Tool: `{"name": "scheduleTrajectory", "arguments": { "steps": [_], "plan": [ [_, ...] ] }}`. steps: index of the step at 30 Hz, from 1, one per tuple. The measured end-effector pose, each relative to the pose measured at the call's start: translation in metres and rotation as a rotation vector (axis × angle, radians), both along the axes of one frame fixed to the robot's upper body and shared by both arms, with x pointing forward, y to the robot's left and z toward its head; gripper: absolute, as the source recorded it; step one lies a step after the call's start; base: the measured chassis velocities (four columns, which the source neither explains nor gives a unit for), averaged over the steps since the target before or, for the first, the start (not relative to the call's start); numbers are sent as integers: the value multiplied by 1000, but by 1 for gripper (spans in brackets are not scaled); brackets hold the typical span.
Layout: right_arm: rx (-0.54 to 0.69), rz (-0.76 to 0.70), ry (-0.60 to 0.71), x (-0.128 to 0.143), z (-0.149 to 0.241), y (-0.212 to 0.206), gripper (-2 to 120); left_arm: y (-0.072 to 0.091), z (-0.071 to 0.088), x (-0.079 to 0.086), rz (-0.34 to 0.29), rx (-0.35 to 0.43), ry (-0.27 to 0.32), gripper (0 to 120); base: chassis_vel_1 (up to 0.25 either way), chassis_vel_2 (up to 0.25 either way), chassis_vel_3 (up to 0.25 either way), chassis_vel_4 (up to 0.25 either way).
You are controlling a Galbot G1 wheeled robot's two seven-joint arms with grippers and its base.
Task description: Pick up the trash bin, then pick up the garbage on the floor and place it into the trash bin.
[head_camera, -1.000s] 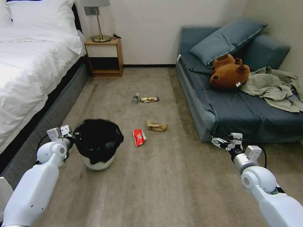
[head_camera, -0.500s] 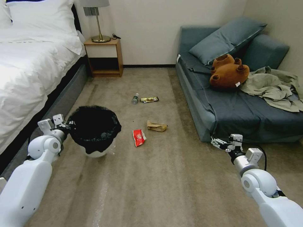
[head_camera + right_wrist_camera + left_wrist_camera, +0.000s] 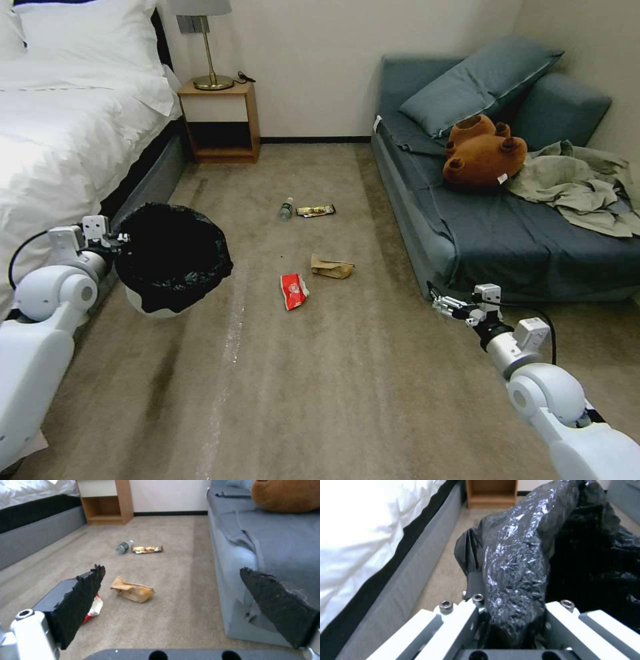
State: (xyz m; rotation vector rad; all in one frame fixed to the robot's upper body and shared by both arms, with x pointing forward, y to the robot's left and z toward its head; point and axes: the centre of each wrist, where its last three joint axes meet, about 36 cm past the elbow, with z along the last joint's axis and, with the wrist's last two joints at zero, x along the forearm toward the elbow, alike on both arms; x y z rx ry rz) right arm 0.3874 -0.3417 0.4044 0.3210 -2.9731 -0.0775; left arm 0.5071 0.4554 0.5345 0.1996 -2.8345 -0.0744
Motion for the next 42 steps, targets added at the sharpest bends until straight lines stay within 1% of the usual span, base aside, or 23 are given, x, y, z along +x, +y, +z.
{"name": "scheduleTrajectory", "arguments": {
  "steps": [2, 3, 4, 10, 14, 18, 20, 26, 38, 42],
  "plan": [
    [14, 1, 0, 2, 4, 4, 100, 2, 7, -2, -36, 10, -12, 4, 0, 0, 0, 0],
    [14, 1, 0, 2, 4, 4, 100, 2, 7, -2, -36, 10, -12, 4, 0, 0, 0, 0],
    [20, 4, -1, 4, 6, 5, 100, 2, 10, -4, -57, 12, -18, 4, 0, 0, 0, 0],
    [37, 15, 5, 8, 7, 11, 100, 4, 18, -9, -89, 15, -20, 4, 0, 0, 0, 0],
    [48, 23, 8, 11, 6, 12, 100, 8, 22, -10, -86, 35, -20, 4, 0, 0, 0, 0],
    [51, 28, 10, 13, 5, 11, 100, 11, 23, -9, -79, 41, -20, 4, 0, 0, 0, 0],
    [57, 28, 13, 14, 2, 9, 100, 16, 20, -7, -63, 45, -19, 4, 0, 0, 0, 0],
    [59, 32, 18, 15, 0, 9, 100, 24, 14, -5, -50, 50, -15, 4, 0, 0, 0, 0],
    [58, 54, 23, 21, -3, 18, 100, 41, 14, -3, -28, 50, -24, 4, -28, 32, 35, -32],
    [54, 67, 25, 23, -4, 21, 100, 44, 14, -3, -28, 52, -27, 4, -47, 58, 48, -56]
  ]
}}
